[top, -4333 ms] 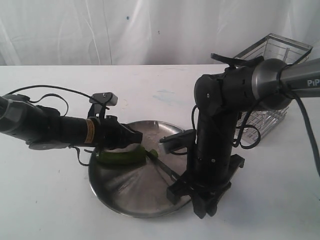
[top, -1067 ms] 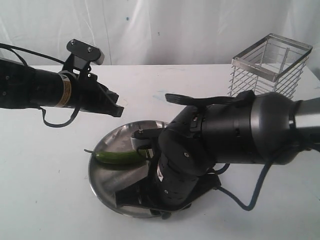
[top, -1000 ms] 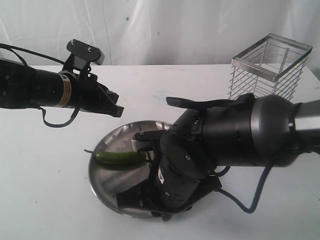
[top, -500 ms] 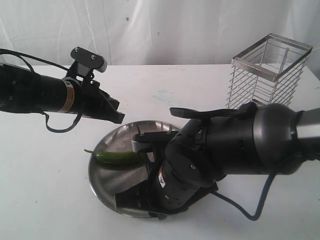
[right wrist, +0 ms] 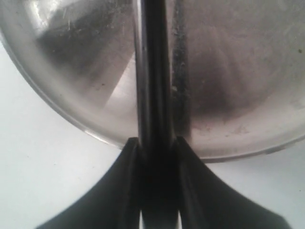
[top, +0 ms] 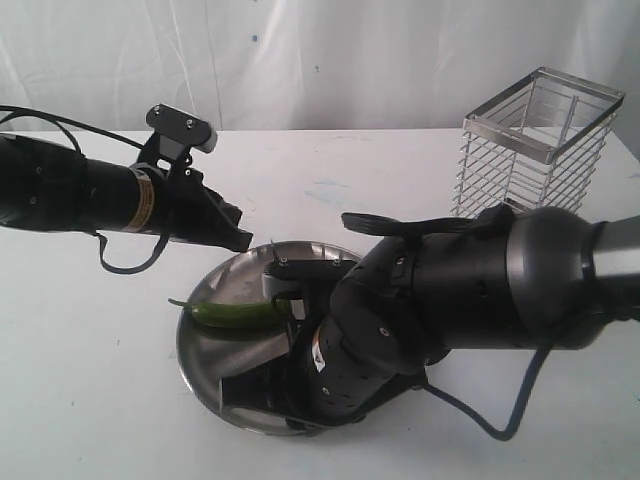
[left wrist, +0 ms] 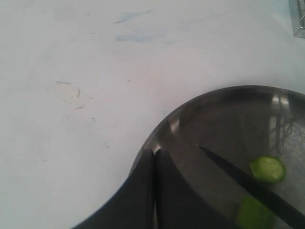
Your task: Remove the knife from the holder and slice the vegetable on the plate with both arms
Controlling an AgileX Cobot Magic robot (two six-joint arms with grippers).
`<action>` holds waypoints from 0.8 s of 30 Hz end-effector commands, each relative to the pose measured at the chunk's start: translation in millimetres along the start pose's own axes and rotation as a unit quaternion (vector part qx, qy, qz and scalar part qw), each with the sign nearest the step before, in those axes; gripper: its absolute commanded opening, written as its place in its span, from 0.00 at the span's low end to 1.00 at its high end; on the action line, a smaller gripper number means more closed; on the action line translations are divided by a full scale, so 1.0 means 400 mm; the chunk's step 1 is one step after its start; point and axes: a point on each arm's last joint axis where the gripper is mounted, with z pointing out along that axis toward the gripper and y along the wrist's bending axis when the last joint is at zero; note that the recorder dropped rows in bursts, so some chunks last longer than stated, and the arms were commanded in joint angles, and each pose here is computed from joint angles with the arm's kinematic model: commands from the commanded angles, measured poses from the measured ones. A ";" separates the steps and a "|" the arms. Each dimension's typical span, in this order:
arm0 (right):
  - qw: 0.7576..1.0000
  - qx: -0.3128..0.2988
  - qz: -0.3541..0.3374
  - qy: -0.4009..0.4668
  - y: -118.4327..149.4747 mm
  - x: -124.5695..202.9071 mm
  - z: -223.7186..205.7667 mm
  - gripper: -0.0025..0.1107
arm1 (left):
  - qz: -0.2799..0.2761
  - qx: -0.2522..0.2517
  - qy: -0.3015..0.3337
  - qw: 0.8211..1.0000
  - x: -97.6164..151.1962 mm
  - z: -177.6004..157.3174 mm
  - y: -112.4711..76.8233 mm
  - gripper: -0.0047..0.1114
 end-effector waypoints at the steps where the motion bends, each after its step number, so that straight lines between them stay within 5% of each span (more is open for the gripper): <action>1: 1.000 0.008 0.001 0.008 -0.005 0.005 0.011 0.02 | 0.003 0.007 -0.003 1.000 -0.002 -0.004 -0.004 0.04; 24: 0.999 0.020 -0.024 0.031 -0.005 0.020 0.040 0.02 | 0.002 0.067 -0.017 0.998 -0.005 -0.001 -0.031 0.04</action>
